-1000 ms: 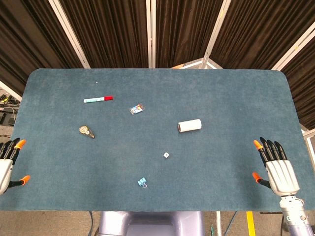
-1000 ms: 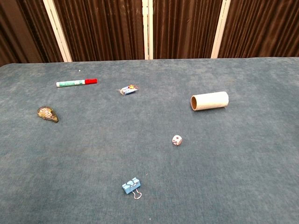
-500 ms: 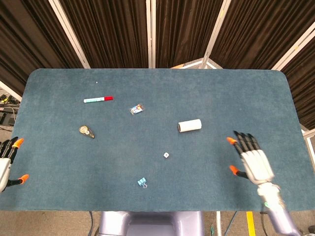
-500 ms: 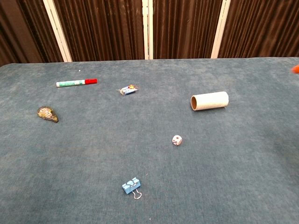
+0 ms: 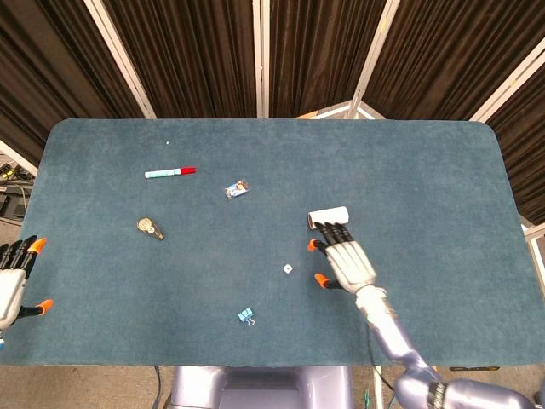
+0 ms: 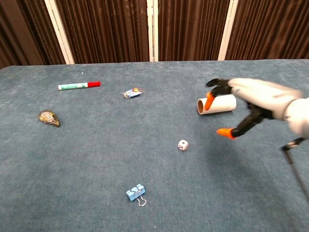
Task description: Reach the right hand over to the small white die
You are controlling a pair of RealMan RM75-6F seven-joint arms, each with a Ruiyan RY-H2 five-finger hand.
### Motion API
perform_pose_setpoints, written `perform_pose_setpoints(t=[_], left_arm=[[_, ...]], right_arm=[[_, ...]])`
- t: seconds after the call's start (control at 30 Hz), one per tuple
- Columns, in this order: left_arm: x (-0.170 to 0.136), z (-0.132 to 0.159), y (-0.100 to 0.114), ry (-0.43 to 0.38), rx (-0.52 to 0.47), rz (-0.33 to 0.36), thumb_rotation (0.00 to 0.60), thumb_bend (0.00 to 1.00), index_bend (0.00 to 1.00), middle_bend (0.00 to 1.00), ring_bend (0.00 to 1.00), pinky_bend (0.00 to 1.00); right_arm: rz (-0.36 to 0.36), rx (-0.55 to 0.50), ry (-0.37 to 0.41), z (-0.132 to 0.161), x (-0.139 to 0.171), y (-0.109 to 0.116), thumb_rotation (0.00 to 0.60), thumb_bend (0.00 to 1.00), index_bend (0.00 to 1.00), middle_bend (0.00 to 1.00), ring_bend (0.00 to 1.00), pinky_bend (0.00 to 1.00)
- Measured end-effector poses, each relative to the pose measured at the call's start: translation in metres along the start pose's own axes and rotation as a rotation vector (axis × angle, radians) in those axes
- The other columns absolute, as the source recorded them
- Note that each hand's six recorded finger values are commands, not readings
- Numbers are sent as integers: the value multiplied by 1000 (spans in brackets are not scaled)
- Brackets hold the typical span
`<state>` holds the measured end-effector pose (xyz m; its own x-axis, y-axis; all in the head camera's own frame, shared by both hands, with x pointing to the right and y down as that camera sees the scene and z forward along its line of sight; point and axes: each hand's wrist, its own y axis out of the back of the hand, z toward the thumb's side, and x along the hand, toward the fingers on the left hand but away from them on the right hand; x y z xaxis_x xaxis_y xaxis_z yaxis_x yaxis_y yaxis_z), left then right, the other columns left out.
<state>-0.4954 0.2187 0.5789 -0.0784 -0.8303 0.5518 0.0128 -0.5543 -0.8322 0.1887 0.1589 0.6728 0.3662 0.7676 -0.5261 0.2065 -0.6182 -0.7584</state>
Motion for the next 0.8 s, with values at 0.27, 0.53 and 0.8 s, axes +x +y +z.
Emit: perform_pose_setpoints(t=[0.27, 0.53, 0.8], left_arm=[[6, -14, -3, 51, -3, -24, 600, 68, 0, 0, 0, 0], [9, -14, -7, 56, 8, -46, 600, 68, 0, 0, 0, 0], [11, -16, -6, 68, 7, -34, 600, 68, 0, 0, 0, 0]], right_arm=[[54, -28, 8, 22, -18, -31, 600, 217, 382, 50, 0, 0], [71, -58, -8, 22, -24, -46, 600, 223, 420, 73, 0, 0], [68, -95, -14, 22, -30, -58, 600, 229, 411, 81, 0, 0]])
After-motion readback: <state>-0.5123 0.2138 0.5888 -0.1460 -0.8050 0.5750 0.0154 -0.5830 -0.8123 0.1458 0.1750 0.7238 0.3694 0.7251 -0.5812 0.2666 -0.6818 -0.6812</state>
